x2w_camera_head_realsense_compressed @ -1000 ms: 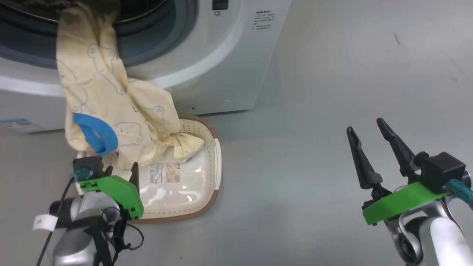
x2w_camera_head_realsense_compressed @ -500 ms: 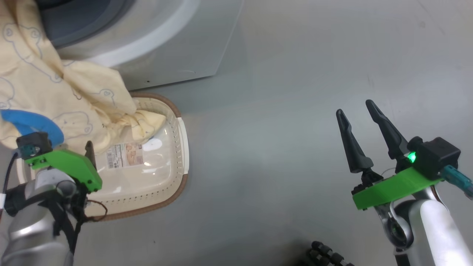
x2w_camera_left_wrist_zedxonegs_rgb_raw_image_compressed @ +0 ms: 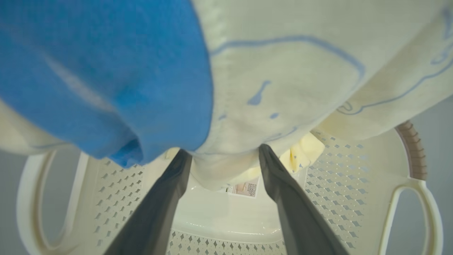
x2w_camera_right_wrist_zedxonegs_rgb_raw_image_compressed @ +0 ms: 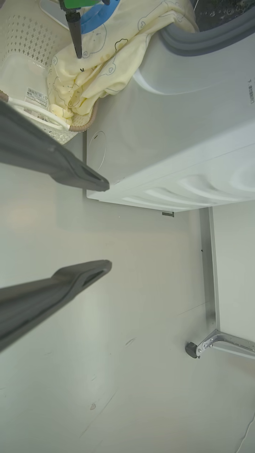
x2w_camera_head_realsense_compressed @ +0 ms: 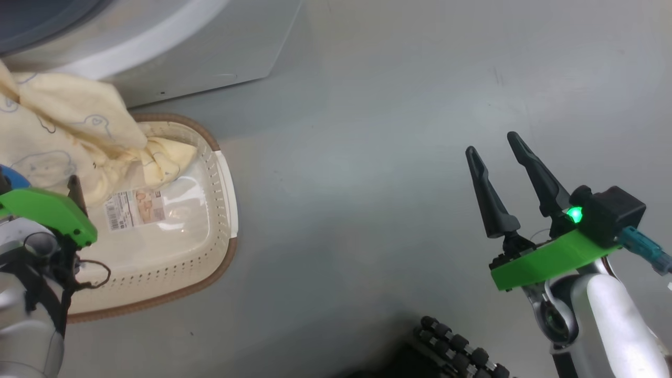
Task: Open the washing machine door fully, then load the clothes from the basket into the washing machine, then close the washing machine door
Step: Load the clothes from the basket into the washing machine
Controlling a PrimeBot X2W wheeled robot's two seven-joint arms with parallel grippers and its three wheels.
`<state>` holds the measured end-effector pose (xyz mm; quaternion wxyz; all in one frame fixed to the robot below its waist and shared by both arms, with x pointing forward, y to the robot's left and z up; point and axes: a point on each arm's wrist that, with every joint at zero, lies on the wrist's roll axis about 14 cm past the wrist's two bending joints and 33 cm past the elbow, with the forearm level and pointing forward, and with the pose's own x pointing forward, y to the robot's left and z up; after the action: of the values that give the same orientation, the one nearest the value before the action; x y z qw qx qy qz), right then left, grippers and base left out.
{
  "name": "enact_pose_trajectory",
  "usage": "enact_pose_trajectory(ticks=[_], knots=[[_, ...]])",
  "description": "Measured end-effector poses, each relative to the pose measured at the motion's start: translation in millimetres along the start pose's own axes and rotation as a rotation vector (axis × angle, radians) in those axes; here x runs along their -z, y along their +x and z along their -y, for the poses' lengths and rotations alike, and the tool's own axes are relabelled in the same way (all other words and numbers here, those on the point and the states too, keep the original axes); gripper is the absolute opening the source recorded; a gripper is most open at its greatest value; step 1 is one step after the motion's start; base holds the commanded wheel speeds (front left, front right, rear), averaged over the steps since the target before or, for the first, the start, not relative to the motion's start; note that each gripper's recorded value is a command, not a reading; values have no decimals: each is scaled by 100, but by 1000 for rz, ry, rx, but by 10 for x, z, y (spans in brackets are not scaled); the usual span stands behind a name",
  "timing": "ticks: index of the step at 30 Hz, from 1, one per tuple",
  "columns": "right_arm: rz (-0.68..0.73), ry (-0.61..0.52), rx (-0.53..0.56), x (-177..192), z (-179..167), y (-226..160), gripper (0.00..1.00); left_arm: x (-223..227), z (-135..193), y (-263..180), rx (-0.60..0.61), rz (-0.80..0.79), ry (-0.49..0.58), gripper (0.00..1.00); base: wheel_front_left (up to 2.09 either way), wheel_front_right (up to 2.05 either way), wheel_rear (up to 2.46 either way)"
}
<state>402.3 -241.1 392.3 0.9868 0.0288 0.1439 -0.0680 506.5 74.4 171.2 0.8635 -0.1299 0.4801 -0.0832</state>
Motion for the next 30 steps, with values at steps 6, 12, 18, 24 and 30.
enact_pose_trajectory(ticks=[6, 12, 18, 24, 30], knots=[[0, 3, 1, 14, 6, 37, 100, 47, -15, 82, 8, -21, -25, 100, 0, 0, 0], [0, 3, 5, 24, 21, 56, 100, 35, -6, 110, 26, -3, -11, 0, 0, 0, 0], [9, 4, 1, 3, 15, 80, 100, 50, -13, 84, 28, -17, 10, 0, 0, 0, 0], [18, 11, -8, -19, -17, 91, 100, 57, -14, 26, 34, -50, 23, 0, 0, 0, 0], [40, 21, -12, -92, -28, 71, 100, -38, 83, -61, 61, -71, 65, 0, 0, 0, 0]])
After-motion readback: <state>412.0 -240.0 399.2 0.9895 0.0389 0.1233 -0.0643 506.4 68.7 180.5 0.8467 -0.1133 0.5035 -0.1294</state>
